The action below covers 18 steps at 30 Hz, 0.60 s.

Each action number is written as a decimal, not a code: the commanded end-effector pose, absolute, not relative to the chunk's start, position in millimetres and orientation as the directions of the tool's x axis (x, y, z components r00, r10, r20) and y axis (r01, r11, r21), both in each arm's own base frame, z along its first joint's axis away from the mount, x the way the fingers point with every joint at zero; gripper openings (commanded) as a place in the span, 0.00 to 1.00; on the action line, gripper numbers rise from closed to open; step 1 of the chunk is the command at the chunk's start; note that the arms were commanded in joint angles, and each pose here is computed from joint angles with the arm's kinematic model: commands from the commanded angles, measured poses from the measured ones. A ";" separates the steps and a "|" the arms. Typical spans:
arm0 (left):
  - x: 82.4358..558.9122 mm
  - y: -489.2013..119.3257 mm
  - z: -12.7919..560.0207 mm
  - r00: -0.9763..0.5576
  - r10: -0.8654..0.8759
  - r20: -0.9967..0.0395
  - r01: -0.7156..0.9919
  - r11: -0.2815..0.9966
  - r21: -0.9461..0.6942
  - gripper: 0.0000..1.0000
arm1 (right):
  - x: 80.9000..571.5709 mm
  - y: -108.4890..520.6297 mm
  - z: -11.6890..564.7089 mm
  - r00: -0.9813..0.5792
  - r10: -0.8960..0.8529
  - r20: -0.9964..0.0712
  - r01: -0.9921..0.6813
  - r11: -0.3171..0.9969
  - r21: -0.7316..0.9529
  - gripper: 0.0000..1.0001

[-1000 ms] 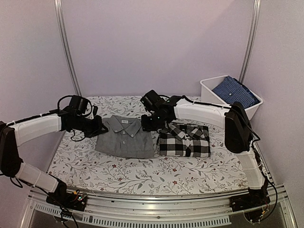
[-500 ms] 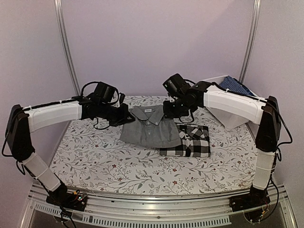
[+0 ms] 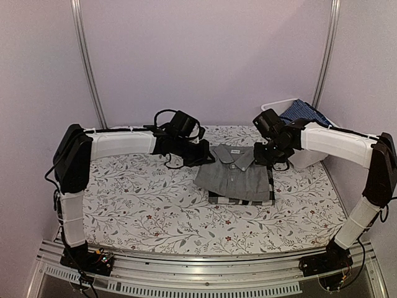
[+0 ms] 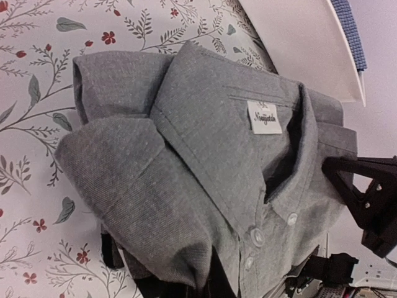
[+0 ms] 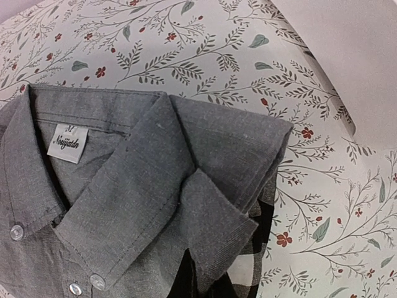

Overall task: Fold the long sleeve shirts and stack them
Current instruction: Place the square-folded shirt on the square-folded shirt.

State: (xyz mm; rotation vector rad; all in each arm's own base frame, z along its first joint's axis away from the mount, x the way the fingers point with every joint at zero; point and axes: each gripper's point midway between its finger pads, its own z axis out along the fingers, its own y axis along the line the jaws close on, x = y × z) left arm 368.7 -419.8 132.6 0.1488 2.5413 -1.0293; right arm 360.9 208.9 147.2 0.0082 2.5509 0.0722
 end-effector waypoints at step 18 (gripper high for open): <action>358.0 -450.6 70.8 -0.942 -0.031 -0.334 0.203 0.740 -0.641 0.00 | 386.1 149.5 82.1 -0.861 0.047 -0.507 0.068 0.997 -0.023 0.10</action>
